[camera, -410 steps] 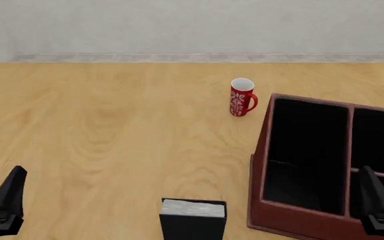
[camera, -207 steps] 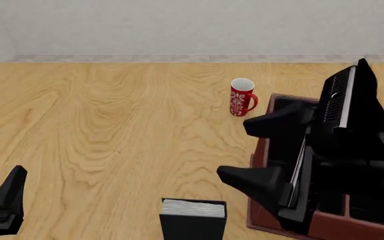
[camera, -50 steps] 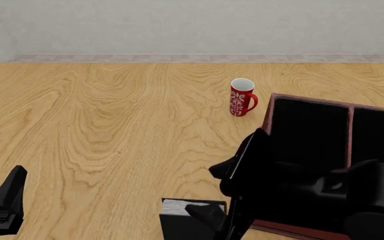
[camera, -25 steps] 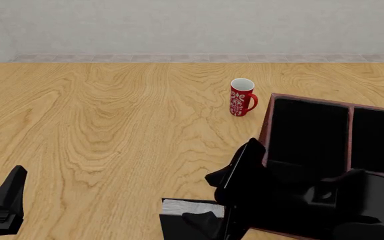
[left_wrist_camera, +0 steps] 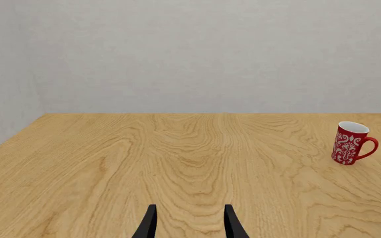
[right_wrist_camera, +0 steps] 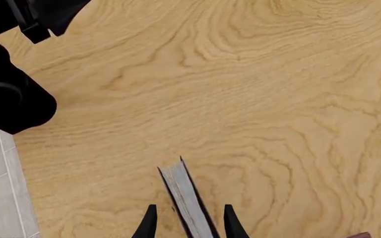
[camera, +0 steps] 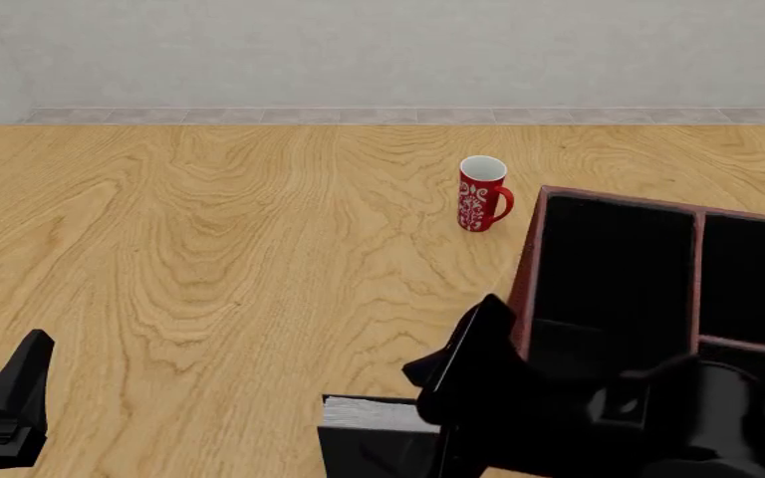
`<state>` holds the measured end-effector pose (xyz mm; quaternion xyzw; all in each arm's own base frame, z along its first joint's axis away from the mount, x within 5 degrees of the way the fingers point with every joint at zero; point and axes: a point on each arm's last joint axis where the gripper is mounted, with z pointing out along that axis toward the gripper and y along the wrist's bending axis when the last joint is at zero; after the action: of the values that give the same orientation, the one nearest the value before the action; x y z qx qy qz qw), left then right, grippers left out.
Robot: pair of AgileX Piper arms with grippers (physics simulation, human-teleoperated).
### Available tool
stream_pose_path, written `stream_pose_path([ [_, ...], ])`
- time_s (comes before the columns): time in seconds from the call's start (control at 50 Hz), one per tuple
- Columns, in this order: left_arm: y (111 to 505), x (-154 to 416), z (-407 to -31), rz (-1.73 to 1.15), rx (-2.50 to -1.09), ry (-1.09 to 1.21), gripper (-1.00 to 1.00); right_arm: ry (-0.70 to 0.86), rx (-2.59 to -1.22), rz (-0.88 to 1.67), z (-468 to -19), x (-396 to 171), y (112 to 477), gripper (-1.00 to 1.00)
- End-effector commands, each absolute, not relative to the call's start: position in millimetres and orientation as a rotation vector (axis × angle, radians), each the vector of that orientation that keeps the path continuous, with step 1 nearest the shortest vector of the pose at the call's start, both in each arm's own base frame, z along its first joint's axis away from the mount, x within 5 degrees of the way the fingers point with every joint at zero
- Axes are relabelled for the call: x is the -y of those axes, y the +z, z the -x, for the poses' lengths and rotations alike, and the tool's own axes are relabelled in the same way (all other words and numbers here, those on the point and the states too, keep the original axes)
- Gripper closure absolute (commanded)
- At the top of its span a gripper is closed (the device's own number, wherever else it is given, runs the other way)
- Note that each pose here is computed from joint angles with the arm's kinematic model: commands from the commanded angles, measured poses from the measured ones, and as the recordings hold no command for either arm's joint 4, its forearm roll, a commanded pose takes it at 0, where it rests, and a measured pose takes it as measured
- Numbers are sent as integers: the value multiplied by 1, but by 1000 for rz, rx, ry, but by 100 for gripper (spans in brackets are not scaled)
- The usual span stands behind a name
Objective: Pick up the book and place it in the left compartment of the caddy.
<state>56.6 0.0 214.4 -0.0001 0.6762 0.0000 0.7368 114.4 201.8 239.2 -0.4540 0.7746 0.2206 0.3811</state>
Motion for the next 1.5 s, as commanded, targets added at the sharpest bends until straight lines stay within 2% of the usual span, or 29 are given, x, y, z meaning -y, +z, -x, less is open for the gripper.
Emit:
stream_pose_path([
  [0.02, 214, 0, -57, 0, -1485, 0, -100, 566, -1987, 1162, -114, -203, 233, -100],
  [1.5, 214, 0, -57, 0, -1485, 0, -100, 567, -2029, 1148, -115, -205, 203, -100],
])
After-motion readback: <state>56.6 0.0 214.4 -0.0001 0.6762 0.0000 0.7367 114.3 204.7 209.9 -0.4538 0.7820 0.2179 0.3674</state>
